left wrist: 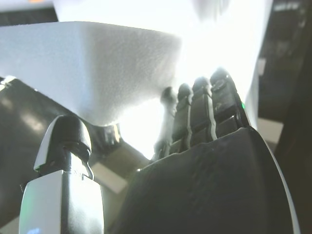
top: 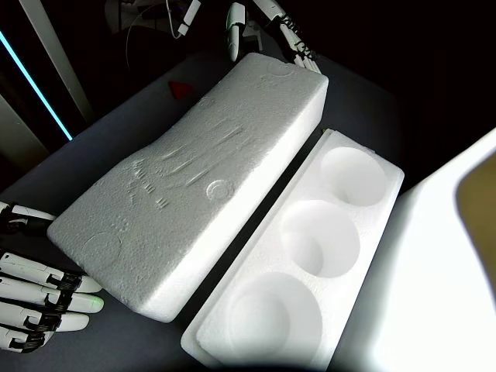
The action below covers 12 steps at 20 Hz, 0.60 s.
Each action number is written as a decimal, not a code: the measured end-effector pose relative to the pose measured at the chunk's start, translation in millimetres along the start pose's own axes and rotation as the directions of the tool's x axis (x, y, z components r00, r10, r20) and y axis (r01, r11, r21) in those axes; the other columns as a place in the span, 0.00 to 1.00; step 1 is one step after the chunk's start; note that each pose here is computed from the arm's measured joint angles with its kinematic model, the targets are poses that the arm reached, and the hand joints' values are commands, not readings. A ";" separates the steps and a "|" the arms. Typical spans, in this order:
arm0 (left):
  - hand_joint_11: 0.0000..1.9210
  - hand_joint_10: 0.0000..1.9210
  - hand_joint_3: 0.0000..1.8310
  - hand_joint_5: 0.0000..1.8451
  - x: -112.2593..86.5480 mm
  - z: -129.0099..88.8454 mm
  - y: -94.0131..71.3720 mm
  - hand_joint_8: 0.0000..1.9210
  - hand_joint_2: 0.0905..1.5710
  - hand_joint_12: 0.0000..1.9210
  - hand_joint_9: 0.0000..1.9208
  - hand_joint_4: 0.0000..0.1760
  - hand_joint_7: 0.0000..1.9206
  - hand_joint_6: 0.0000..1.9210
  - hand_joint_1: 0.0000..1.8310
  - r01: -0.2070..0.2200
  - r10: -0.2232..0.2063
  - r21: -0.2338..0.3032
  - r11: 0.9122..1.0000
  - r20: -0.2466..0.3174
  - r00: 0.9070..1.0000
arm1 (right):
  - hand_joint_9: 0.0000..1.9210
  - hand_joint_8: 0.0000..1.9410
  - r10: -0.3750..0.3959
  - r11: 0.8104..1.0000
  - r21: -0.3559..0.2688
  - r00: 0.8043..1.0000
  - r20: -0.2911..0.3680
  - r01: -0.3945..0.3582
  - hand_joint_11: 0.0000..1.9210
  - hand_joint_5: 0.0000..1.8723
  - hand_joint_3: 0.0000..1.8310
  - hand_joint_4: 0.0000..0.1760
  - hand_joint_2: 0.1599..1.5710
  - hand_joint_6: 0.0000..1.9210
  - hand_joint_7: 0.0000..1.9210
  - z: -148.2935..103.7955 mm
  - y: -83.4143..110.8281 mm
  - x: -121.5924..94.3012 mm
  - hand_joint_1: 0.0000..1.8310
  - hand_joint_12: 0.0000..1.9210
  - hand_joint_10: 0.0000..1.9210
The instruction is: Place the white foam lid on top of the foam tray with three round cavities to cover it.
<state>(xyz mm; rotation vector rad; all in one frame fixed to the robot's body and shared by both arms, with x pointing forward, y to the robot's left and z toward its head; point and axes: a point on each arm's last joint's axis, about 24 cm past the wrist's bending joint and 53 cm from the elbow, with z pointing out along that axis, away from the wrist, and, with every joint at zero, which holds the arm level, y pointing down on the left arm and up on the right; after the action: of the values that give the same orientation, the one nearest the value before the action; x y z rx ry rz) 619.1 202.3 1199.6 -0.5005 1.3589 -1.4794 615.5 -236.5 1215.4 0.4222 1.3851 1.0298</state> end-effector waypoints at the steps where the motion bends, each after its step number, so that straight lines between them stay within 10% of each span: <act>1: 0.01 0.01 0.00 0.14 -3.4 4.5 -5.7 0.01 0.69 0.02 0.03 0.00 0.05 0.02 0.31 -0.010 0.010 0.020 1.000 0.005 1.000 | 0.00 0.01 -0.003 1.000 -0.007 1.000 0.009 0.003 0.00 0.00 0.00 0.00 0.73 0.34 0.13 1.7 2.2 -4.2 0.17 0.83 0.38; 6: 0.00 0.01 0.00 0.17 -25.1 28.4 -31.2 0.00 0.67 0.51 0.07 0.00 0.07 0.01 0.34 -0.026 0.019 0.119 0.993 0.063 0.998 | 0.00 0.04 -0.020 0.997 -0.077 0.997 0.074 0.025 0.00 0.00 0.00 0.00 0.76 0.47 0.16 19.5 23.6 -29.2 0.20 0.95 0.54; 9: 0.00 0.00 0.00 0.11 -35.8 40.4 -27.4 0.00 0.68 0.49 0.04 0.00 0.06 0.00 0.35 -0.023 0.013 0.112 0.993 0.091 0.996 | 0.00 0.46 -0.041 0.991 -0.122 0.993 0.108 0.055 0.04 0.00 0.00 0.00 0.75 0.50 0.04 35.8 40.5 -45.3 0.22 1.00 0.71; 12: 0.00 0.00 0.00 0.07 -46.7 53.5 -33.6 0.00 0.68 0.43 0.00 0.00 0.02 0.00 0.30 -0.029 0.015 0.132 0.991 0.112 0.994 | 0.00 0.55 -0.048 0.989 -0.136 0.993 0.109 0.063 0.02 0.00 0.00 0.00 0.75 0.57 0.00 54.3 46.0 -48.2 0.27 1.00 0.70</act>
<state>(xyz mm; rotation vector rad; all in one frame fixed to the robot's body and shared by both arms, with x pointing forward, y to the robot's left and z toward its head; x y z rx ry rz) 668.7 211.5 1259.7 -0.4728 1.1673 -1.4912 656.7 -233.4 1290.7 0.3283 1.2163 1.0372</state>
